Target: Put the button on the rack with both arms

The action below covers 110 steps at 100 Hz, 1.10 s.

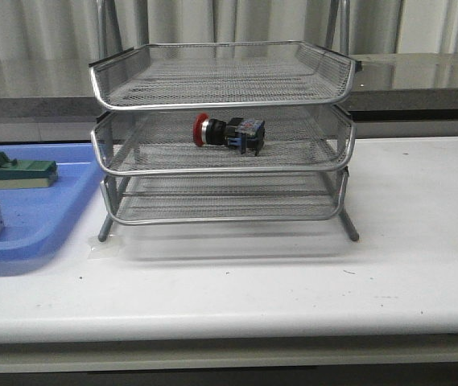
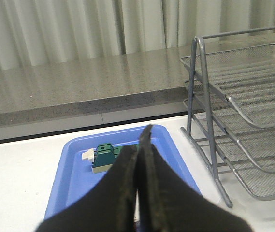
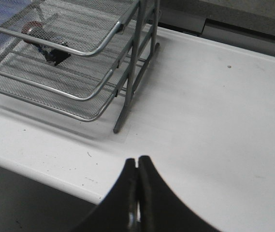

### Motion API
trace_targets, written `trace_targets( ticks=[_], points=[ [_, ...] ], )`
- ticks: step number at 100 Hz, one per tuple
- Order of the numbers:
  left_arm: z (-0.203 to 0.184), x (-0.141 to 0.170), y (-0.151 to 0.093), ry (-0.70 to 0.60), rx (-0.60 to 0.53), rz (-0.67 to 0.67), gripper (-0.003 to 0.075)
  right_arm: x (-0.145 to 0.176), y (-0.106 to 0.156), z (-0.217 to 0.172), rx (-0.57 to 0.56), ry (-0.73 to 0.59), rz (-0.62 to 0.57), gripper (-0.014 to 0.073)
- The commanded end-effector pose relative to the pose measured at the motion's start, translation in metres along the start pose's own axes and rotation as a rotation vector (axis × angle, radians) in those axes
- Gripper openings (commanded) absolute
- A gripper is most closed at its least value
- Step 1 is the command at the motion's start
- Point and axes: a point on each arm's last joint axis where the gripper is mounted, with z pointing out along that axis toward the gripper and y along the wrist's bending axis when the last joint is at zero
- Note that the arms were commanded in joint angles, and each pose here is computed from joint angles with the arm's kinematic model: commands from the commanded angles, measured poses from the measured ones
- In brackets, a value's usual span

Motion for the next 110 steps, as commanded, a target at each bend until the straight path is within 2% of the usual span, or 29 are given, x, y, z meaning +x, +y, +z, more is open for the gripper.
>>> trace_targets(
  ticks=[1, 76, 96, 110],
  points=[
    [-0.001, -0.015, 0.004, -0.094, -0.039, -0.022, -0.0020, -0.010, -0.003, -0.004, 0.032, -0.058, 0.010, -0.0059],
    [-0.001, -0.015, 0.004, -0.094, -0.039, -0.022, -0.0020, -0.011, -0.004, -0.005, 0.044, -0.064, -0.002, -0.0059],
    [-0.001, -0.015, 0.004, -0.094, -0.039, -0.022, -0.0020, -0.004, -0.006, -0.020, 0.136, -0.088, 0.022, -0.0059],
    [-0.001, -0.015, 0.004, -0.094, -0.039, -0.022, -0.0020, 0.010, -0.006, -0.026, 0.195, -0.167, 0.047, -0.0059]
  ],
)
